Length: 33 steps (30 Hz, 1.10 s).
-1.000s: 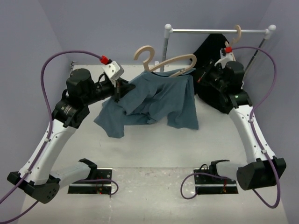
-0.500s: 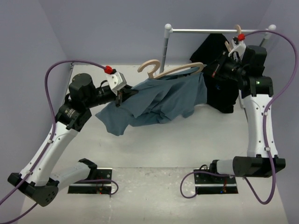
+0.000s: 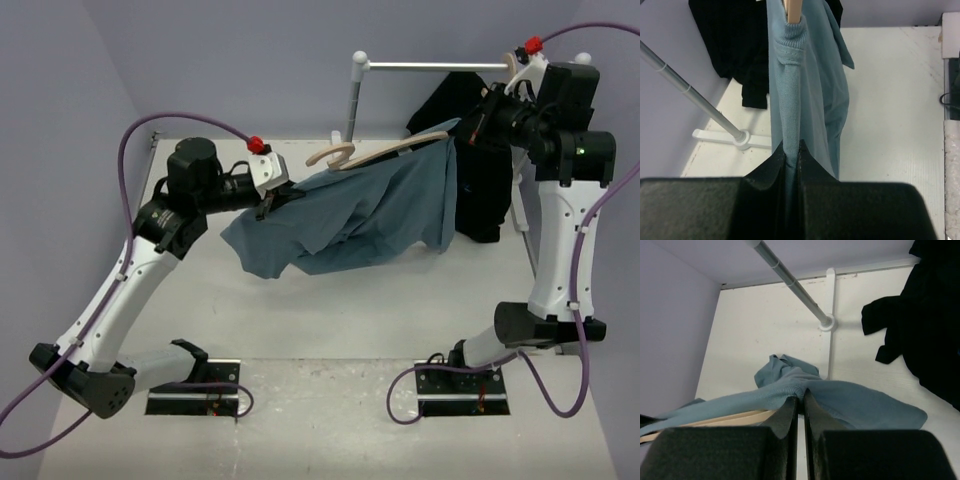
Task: Place the t-shirt on the hanger
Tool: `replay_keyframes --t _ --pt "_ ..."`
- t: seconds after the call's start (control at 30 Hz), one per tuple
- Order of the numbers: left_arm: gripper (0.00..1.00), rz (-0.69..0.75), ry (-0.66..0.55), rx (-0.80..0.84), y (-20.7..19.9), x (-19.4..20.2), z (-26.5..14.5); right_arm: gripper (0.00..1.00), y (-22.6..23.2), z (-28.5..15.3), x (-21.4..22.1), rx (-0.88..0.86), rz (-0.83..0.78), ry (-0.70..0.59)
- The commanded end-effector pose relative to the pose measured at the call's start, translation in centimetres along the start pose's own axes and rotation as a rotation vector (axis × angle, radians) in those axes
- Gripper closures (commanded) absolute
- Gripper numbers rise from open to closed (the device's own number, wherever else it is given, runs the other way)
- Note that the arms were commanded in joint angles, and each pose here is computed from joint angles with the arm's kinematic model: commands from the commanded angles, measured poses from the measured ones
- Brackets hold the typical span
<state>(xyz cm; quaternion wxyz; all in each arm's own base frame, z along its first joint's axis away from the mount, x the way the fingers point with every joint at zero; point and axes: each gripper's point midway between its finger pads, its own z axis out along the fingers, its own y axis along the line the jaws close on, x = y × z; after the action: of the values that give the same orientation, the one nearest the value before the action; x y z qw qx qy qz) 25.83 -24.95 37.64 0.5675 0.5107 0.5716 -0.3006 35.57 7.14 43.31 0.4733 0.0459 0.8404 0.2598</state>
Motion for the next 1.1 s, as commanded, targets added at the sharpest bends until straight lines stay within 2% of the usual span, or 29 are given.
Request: replay_keyframes --t 0.0,0.07,0.17,0.2,0.27,0.3,0.33,0.47,0.57,0.63,0.7,0.8,0.83,0.9,1.03,1.07 --pt "1.00 0.008 0.086 0.030 -0.7 1.4 -0.7 1.00 -2.7 -1.3 -2.3 0.160 -0.073 -0.095" --pt "1.00 0.006 0.107 0.006 -0.5 1.9 -0.7 1.00 -3.6 -0.9 -2.2 0.195 -0.074 -0.090" --pt "1.00 -0.002 0.140 -0.034 0.0 2.7 -0.4 1.00 -2.3 -0.2 -1.7 0.103 -0.074 -0.057" --pt "1.00 -0.006 0.129 -0.014 -0.2 2.4 -0.2 1.00 -1.3 0.0 -1.5 0.066 -0.084 -0.049" --pt "1.00 -0.047 0.135 0.062 -0.8 2.7 1.0 1.00 4.4 -0.1 -0.4 -0.088 -0.169 -0.025" --pt "1.00 -0.028 0.116 0.061 -0.6 1.6 1.0 1.00 3.9 0.4 0.0 -0.067 -0.169 -0.006" --pt "1.00 -0.047 0.143 0.067 -0.1 1.5 1.6 1.00 6.2 0.7 0.9 -0.119 -0.205 0.023" --pt "1.00 -0.072 0.114 0.132 0.3 -0.3 3.3 1.00 9.4 2.7 3.7 -0.161 -0.214 0.098" --pt "1.00 -0.083 0.093 0.056 2.1 -1.4 3.5 0.95 10.5 3.8 6.0 -0.182 -0.202 0.150" --pt "1.00 -0.100 0.098 -0.031 3.7 -1.5 3.5 0.93 9.9 4.1 7.4 -0.137 -0.196 0.166" --pt "1.00 -0.158 0.119 -0.139 5.3 -0.7 3.1 0.87 8.8 4.0 7.6 -0.088 -0.165 0.123" --pt "1.00 -0.196 0.078 -0.123 4.7 -0.2 2.9 0.59 9.1 3.8 7.4 -0.121 -0.139 0.073" --pt "1.00 -0.209 0.064 -0.090 4.1 0.3 3.2 0.58 9.2 3.7 7.5 -0.126 -0.144 0.076" --pt "1.00 -0.229 0.044 -0.016 2.8 0.8 3.1 0.48 8.7 3.0 7.2 -0.112 -0.170 0.090" --pt "1.00 -0.281 0.063 0.193 0.8 2.7 3.5 0.41 6.8 0.7 7.3 -0.165 -0.279 0.101" --pt "1.00 -0.274 0.034 0.278 -0.2 2.3 3.4 0.37 7.8 -0.7 7.1 -0.254 -0.360 0.056"
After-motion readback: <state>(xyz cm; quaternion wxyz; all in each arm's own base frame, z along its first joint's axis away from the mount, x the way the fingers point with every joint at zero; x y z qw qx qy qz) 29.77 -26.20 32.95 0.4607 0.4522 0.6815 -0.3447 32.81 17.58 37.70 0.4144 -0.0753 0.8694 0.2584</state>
